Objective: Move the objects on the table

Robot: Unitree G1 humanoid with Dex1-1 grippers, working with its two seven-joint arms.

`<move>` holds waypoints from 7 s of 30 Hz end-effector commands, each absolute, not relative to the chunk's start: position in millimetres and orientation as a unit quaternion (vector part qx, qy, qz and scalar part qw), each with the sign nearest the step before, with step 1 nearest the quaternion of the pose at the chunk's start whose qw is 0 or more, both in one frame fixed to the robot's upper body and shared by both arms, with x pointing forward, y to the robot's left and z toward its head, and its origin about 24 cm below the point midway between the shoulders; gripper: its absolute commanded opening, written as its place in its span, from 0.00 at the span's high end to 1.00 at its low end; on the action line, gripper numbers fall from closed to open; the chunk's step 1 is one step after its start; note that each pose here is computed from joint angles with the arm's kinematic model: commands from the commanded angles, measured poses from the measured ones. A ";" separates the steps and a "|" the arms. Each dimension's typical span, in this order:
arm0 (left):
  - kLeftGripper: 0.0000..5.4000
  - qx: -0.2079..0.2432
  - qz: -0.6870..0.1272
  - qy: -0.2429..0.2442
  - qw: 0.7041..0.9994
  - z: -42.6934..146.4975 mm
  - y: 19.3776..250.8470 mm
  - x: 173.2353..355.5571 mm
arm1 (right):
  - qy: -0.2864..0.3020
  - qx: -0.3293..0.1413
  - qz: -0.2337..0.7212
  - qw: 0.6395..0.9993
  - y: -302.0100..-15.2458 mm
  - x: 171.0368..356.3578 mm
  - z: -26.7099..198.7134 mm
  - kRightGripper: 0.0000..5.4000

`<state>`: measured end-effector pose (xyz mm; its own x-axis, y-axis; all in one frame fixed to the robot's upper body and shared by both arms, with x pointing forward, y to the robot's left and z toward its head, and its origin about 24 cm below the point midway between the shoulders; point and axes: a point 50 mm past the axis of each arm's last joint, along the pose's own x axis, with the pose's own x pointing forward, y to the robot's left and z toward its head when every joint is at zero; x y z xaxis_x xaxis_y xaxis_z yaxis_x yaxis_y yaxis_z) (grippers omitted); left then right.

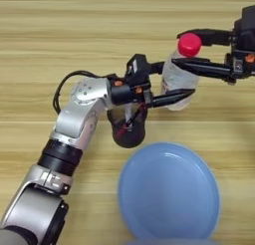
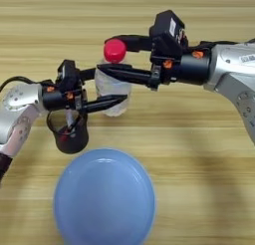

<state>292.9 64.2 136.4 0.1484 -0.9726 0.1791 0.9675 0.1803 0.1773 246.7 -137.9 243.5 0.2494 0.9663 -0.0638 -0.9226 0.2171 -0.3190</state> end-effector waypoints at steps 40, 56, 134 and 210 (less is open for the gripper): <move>0.43 -0.017 -0.348 -0.148 0.926 127.9 151.4 358.2 | -0.031 -0.109 0.603 0.789 -141.4 243.2 185.5 0.00; 0.43 -0.031 -0.298 -0.078 0.951 71.7 176.9 336.4 | 0.004 -0.096 0.600 0.795 -131.9 253.6 154.3 0.00; 0.00 -0.002 -0.260 -0.025 0.965 13.6 172.5 301.8 | 0.078 -0.070 0.595 0.797 -67.8 272.1 70.5 0.00; 0.00 -0.001 -0.253 -0.036 0.967 17.3 174.8 302.5 | 0.013 -0.098 0.637 0.764 -123.6 235.5 125.5 0.14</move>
